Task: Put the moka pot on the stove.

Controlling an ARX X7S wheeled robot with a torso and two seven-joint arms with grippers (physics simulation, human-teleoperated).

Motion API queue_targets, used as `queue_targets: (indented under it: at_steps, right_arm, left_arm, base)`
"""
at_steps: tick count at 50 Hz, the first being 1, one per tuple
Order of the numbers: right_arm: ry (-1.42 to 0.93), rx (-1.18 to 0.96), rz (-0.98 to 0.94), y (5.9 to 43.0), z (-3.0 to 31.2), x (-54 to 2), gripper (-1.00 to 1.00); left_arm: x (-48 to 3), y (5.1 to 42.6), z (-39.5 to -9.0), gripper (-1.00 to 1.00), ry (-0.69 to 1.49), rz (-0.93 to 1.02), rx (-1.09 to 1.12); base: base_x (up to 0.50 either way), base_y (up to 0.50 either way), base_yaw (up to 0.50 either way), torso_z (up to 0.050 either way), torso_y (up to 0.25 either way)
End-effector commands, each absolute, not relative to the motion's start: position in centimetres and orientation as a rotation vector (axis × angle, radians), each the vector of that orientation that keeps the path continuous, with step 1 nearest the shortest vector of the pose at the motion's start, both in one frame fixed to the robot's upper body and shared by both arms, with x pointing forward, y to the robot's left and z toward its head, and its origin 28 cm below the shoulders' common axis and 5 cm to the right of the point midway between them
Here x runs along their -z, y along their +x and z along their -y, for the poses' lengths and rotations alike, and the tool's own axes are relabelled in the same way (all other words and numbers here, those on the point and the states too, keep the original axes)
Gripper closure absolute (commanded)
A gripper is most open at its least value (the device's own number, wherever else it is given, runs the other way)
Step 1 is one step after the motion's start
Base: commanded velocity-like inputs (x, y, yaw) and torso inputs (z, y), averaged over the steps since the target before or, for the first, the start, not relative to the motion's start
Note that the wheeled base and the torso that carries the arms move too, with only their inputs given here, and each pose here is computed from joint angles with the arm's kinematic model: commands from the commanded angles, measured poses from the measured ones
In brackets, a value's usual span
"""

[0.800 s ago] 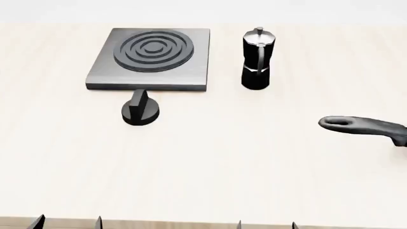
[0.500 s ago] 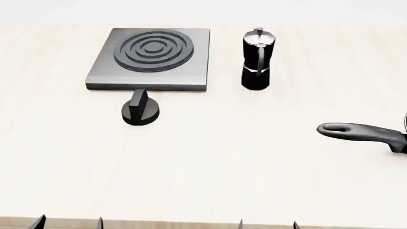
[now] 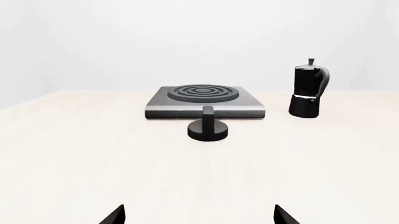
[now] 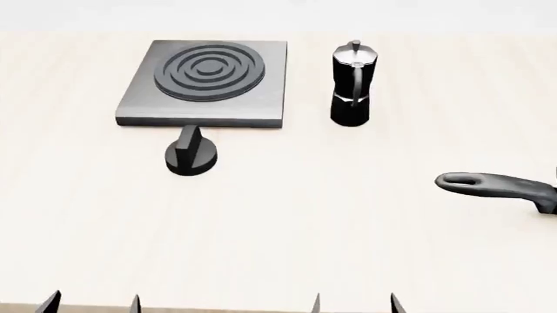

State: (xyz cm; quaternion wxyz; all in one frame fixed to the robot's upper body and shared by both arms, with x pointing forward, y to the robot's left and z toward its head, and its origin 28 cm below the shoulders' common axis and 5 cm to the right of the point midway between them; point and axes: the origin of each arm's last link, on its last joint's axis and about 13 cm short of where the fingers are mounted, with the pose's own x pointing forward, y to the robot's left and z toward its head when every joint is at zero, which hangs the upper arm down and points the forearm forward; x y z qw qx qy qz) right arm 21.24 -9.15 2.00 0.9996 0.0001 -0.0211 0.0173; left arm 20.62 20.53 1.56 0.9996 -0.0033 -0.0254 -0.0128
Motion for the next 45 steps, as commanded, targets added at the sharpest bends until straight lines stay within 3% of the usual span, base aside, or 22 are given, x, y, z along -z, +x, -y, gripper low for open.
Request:
queue_targets:
  at_steps: [1,45]
  right_arm:
    - [0.006,-0.059,0.058,21.36,8.81,-2.42,-1.0]
    - [0.012,-0.041,0.069,21.28,9.24,-2.65,-1.0]
  left_arm:
    - [-2.11,20.43,-20.54,-1.0,-0.013,0.07,0.034]
    - [-2.65,20.62,-20.46,-1.0,-0.01,0.085,0.024]
  base:
    - [0.18,0.0,0.0,0.0,0.0]
    - [0.22,0.0,0.0,0.0,0.0]
